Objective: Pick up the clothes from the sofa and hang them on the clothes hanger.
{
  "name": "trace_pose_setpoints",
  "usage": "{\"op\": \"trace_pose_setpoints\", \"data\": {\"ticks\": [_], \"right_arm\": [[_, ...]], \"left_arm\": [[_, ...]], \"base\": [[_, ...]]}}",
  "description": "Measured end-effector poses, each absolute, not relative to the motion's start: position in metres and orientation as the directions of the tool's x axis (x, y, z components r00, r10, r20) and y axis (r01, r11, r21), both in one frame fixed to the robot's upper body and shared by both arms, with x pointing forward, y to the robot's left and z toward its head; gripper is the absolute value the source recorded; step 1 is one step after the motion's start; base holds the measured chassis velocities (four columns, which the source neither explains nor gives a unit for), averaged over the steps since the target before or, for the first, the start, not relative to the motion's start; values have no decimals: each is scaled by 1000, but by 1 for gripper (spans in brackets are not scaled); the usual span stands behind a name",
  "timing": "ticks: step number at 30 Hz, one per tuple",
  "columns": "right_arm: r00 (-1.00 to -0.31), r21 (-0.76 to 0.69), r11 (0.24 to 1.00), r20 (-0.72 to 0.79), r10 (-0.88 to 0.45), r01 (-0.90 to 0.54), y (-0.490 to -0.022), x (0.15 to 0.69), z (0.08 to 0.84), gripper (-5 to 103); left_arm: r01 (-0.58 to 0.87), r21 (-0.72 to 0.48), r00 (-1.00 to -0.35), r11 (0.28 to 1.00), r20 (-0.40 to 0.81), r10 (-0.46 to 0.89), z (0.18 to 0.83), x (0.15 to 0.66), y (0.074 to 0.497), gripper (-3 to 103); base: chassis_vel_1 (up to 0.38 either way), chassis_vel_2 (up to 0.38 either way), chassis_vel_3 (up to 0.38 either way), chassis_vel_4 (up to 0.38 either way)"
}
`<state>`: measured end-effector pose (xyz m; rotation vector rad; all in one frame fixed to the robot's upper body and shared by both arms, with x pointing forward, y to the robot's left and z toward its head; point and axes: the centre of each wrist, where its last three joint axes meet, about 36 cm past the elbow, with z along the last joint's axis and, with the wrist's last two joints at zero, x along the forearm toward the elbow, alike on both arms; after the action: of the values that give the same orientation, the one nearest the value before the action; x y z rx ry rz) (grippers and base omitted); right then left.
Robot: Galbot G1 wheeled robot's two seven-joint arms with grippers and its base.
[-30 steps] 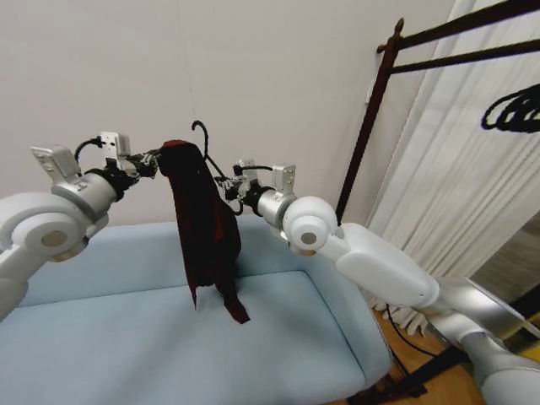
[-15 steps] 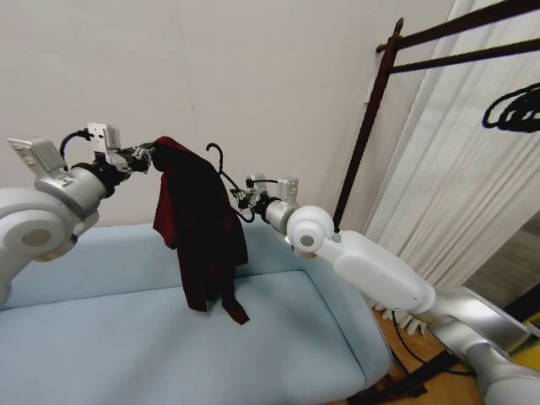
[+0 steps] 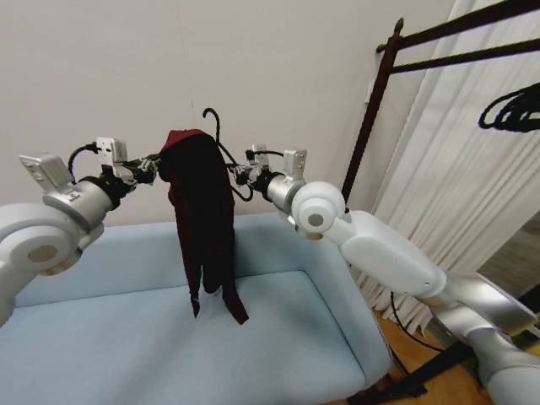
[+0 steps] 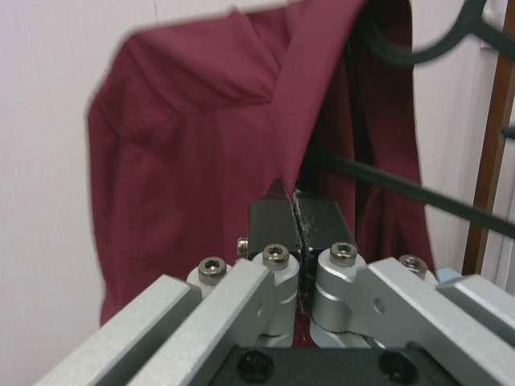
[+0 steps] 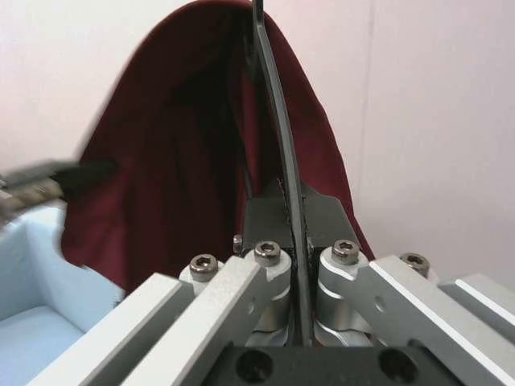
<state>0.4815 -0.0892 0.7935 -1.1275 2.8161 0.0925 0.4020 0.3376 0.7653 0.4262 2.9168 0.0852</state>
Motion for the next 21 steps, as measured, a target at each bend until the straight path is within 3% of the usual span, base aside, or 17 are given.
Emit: {"op": "trace_pose_setpoints", "data": {"ticks": [21], "right_arm": [[-709, 6, 711, -86, -700, -703, -82, 485, 791, 2]], "left_arm": [[307, 93, -927, 947, -197, 320, 761, 389, 325, 0]], "base": [[0, 0, 0, 0]]}}
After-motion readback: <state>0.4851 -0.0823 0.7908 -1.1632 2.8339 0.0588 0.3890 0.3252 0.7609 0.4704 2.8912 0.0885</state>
